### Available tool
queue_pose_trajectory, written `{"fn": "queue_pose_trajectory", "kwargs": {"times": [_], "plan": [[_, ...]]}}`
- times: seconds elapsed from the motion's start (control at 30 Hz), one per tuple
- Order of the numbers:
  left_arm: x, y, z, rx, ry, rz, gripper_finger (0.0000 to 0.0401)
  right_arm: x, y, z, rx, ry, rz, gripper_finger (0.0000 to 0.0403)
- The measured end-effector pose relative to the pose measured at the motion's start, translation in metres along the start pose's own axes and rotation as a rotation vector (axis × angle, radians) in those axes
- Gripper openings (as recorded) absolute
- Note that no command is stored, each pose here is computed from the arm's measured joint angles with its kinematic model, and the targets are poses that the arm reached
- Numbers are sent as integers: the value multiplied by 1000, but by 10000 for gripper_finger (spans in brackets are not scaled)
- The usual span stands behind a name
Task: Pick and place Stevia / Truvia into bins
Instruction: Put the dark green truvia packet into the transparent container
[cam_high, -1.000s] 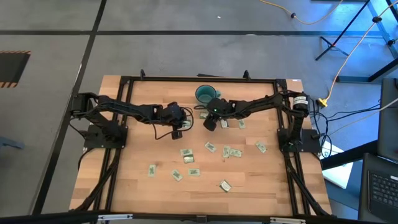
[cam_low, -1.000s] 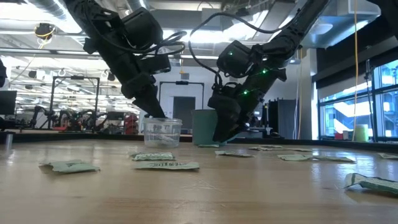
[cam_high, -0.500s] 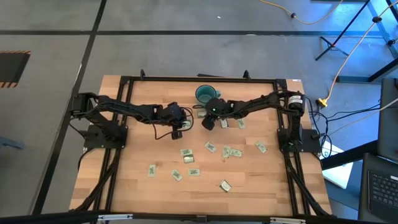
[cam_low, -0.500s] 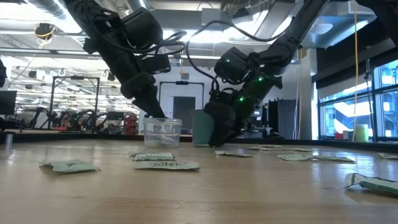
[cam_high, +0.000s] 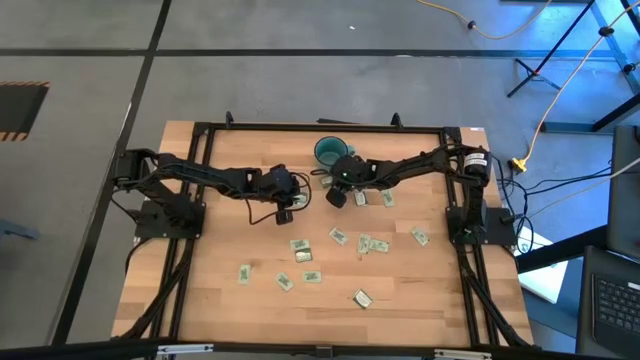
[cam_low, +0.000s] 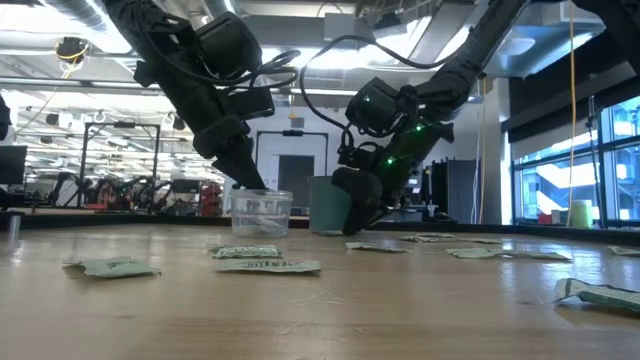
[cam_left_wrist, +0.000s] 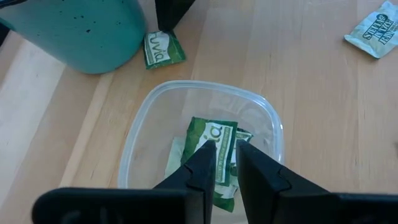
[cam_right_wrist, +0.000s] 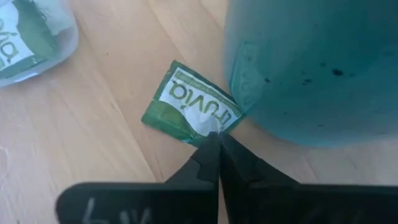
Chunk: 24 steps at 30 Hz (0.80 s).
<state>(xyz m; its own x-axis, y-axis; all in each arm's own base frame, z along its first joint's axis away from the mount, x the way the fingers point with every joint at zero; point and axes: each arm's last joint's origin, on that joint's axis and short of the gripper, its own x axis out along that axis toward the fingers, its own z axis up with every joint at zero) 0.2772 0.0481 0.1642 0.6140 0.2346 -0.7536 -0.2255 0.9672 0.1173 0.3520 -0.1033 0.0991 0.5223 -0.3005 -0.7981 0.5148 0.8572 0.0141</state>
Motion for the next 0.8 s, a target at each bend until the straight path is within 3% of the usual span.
{"fn": "queue_pose_trajectory", "kwargs": {"times": [0.8], "plan": [[0, 0, 0, 0, 0, 0, 56, -11, 1, 5, -46, -22, 23, 0]]}}
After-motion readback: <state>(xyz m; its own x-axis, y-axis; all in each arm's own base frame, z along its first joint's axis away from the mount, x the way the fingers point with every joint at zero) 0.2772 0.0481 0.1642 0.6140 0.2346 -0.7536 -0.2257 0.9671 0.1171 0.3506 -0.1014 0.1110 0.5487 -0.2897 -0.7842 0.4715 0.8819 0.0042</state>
